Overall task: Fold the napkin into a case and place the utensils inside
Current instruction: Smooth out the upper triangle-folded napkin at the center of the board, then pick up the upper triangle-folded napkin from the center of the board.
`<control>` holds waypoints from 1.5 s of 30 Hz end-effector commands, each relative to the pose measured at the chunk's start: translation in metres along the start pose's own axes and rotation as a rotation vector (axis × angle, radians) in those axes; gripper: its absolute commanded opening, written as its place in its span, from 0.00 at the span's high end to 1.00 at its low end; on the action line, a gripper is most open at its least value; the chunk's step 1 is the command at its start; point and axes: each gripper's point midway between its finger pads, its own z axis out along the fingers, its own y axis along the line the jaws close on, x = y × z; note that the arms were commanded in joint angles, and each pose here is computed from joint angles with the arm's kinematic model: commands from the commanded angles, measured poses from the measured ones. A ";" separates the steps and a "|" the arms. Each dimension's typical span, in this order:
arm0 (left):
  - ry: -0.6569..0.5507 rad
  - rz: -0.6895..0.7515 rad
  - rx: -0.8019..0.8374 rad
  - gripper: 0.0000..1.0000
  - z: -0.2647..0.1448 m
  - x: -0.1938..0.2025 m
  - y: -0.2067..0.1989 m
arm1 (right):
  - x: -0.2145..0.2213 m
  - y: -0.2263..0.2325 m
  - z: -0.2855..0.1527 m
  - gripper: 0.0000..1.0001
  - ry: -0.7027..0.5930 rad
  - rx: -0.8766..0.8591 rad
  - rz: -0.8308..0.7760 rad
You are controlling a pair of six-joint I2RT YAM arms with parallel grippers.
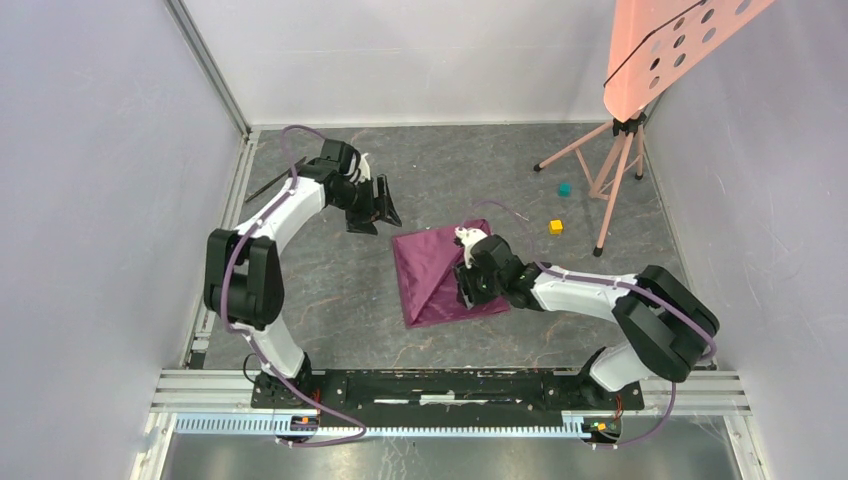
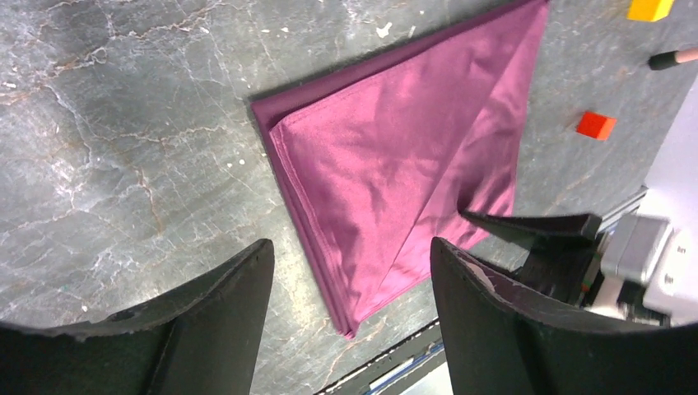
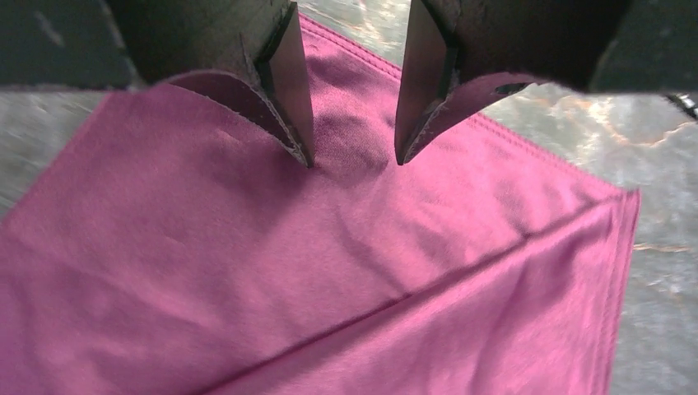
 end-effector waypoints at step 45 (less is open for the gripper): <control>-0.148 0.093 0.144 0.23 -0.053 -0.009 -0.035 | 0.033 0.057 -0.023 0.53 0.214 0.199 -0.184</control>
